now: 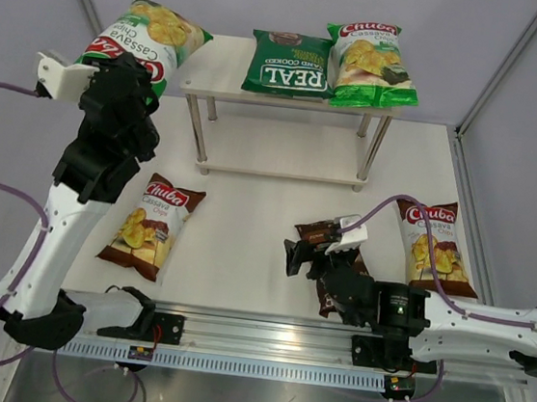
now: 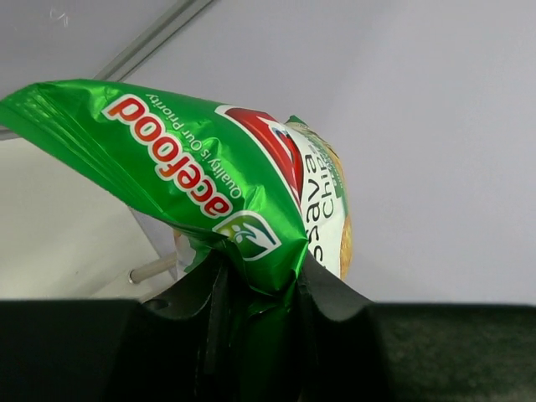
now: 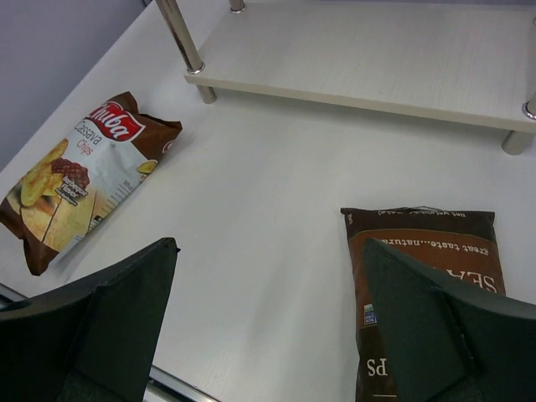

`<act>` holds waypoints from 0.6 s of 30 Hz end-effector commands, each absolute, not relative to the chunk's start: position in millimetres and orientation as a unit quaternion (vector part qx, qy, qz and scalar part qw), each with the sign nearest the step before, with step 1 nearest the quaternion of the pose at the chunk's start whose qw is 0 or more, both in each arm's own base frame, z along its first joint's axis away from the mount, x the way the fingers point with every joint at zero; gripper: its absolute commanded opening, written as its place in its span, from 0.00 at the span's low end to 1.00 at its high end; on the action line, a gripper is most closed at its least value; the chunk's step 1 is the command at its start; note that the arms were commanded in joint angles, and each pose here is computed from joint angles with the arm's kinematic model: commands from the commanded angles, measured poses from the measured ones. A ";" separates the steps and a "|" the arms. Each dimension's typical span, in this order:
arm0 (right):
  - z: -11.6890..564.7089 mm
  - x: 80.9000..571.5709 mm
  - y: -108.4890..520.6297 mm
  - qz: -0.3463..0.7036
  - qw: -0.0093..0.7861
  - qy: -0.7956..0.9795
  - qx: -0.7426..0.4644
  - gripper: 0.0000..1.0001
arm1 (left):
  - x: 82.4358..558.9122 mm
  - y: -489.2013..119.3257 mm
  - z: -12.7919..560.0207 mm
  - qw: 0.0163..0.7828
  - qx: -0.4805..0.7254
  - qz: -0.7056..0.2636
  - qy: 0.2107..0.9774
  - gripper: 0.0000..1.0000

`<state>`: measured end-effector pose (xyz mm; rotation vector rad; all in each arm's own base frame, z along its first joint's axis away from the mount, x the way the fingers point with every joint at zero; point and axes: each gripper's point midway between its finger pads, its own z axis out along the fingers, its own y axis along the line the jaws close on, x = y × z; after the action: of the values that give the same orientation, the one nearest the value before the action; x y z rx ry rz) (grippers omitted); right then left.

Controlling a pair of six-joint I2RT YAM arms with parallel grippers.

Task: Place and organize the chips bags onto the shelf

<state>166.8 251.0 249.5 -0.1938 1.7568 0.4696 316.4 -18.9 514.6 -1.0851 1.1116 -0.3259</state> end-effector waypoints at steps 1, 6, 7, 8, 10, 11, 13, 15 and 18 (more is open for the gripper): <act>258.6 165.7 235.1 0.224 0.612 0.757 -0.050 1.00 | 337.8 -18.2 557.6 0.705 -0.513 -0.231 0.433 0.05; 279.5 162.1 224.2 0.264 0.622 0.735 -0.048 0.99 | 381.3 -33.2 556.7 0.709 -0.524 -0.250 0.400 0.07; 282.0 161.2 223.2 0.270 0.622 0.733 -0.047 0.99 | 386.4 -34.0 556.4 0.710 -0.526 -0.250 0.395 0.08; 284.0 160.4 222.2 0.275 0.622 0.732 -0.047 1.00 | 392.0 -35.9 554.6 0.710 -0.528 -0.251 0.392 0.09; 288.8 159.7 218.4 0.283 0.624 0.727 -0.043 1.00 | 409.2 -42.6 549.6 0.712 -0.531 -0.254 0.384 0.09; 289.0 158.5 218.8 0.288 0.622 0.727 -0.045 0.99 | 415.5 -45.6 547.4 0.713 -0.529 -0.253 0.385 0.10; 291.7 157.3 217.7 0.296 0.623 0.723 -0.046 0.99 | 428.8 -51.0 542.8 0.713 -0.530 -0.250 0.385 0.10; 292.8 156.4 216.5 0.301 0.624 0.719 -0.050 1.00 | 436.0 -54.2 537.5 0.710 -0.533 -0.249 0.387 0.09; 293.9 155.1 213.0 0.309 0.624 0.716 -0.048 0.99 | 450.2 -59.6 522.6 0.705 -0.539 -0.243 0.392 0.09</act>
<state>156.3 213.7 284.8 -0.1293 1.6727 0.6661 457.3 -69.5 468.6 -1.1311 1.0925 -0.3838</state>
